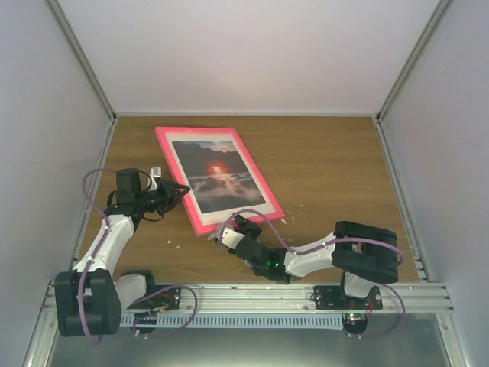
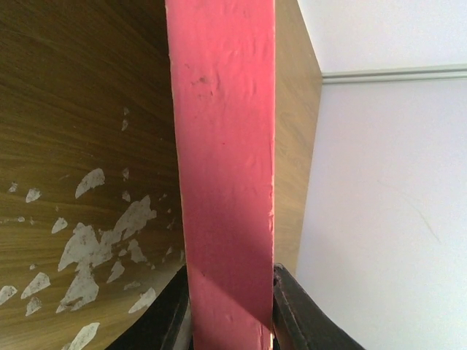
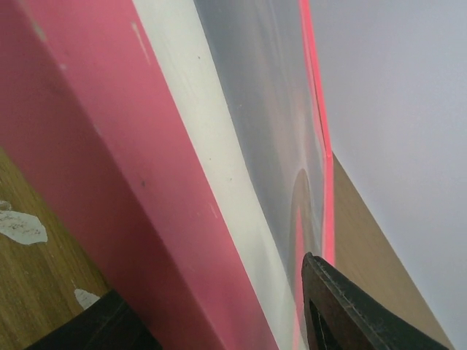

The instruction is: Take the photo out of the frame

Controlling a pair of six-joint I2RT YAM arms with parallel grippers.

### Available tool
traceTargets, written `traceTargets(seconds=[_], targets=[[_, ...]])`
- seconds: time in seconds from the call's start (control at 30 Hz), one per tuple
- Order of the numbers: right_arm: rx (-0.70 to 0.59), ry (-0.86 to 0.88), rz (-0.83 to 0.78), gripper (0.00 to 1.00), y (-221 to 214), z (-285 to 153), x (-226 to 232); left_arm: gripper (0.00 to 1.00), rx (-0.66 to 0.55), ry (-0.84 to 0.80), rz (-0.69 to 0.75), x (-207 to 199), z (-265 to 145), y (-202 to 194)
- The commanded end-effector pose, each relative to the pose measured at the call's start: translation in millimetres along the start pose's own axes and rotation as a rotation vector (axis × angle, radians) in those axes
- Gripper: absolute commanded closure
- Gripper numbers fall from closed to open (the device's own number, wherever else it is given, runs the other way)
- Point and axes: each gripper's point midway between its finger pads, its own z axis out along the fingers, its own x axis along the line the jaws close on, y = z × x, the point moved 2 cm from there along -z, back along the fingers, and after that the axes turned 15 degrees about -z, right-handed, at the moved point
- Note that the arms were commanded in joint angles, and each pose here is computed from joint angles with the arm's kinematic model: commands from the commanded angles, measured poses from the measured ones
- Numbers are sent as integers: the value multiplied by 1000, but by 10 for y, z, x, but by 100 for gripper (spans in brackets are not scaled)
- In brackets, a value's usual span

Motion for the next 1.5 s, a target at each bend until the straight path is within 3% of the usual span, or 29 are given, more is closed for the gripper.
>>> traceTargets(seconds=[0.0, 0.23, 0.47, 0.53, 0.6, 0.73, 0.9, 1.2, 1.47], targets=[[-53, -96, 96, 52, 173, -18, -250, 100, -10, -61, 104, -141, -22, 0], [-66, -100, 103, 78, 197, -20, -263, 100, -7, -74, 104, -170, -36, -32], [-113, -169, 142, 95, 311, -110, -522, 100, -12, -84, 102, -218, -90, -71], [-126, -184, 157, 99, 346, -145, -615, 88, -40, -83, 119, -291, -135, -48], [-141, -202, 180, 99, 383, -183, -726, 71, -90, -78, 136, -365, -206, -13], [-187, -224, 243, 99, 466, -293, -966, 51, -192, -100, 187, -614, -414, 24], [-254, -224, 367, 100, 535, -430, -1297, 36, -322, -126, 272, -988, -736, 31], [-244, -231, 735, 99, 288, -497, -1726, 17, -449, -122, 368, -1189, -1062, -38], [-176, -210, 1164, 99, -137, -489, -1723, 15, -334, -129, 360, -1039, -892, -137]])
